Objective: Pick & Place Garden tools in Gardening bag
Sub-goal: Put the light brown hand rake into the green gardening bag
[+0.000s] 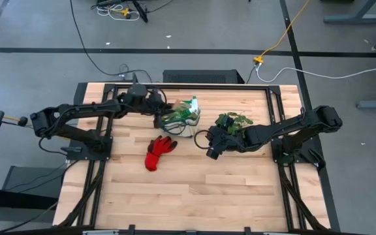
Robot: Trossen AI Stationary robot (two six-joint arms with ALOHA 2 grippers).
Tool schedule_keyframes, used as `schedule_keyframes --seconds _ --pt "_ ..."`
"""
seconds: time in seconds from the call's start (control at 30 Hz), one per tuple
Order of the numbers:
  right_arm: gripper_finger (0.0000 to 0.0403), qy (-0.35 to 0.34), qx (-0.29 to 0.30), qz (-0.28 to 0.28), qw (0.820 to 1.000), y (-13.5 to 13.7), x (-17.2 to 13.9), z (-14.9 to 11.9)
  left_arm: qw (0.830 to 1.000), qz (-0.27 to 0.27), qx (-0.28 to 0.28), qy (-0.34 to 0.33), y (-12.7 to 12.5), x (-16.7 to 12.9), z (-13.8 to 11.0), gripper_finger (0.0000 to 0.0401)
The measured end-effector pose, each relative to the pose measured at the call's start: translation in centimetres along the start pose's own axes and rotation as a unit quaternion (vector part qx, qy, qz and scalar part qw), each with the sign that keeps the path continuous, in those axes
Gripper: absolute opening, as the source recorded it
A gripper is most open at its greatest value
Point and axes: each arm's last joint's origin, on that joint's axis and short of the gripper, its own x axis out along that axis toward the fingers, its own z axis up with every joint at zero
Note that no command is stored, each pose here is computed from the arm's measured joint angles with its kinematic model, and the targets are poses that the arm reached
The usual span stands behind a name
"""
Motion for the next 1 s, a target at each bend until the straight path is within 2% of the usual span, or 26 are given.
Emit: schedule_keyframes --seconds 0.2,0.57,0.93,1.0 --pt "0.0155 0.000 0.000 0.000 1.000 0.0 0.0 0.0 0.999 0.018 -0.001 0.037 0.2 -0.1 -0.7 0.0065" --pt "0.0155 0.000 0.000 0.000 1.000 0.0 0.0 0.0 0.995 0.001 -0.018 0.097 0.0 -0.3 -1.9 0.0065" --pt "0.0155 0.000 0.000 0.000 1.000 0.0 0.0 0.0 0.994 -0.012 -0.029 0.105 -0.1 -0.3 -2.1 0.0065" --pt "0.0155 0.000 0.000 0.000 1.000 0.0 0.0 0.0 0.994 -0.011 -0.034 0.105 -0.1 -0.3 -2.1 0.0076"
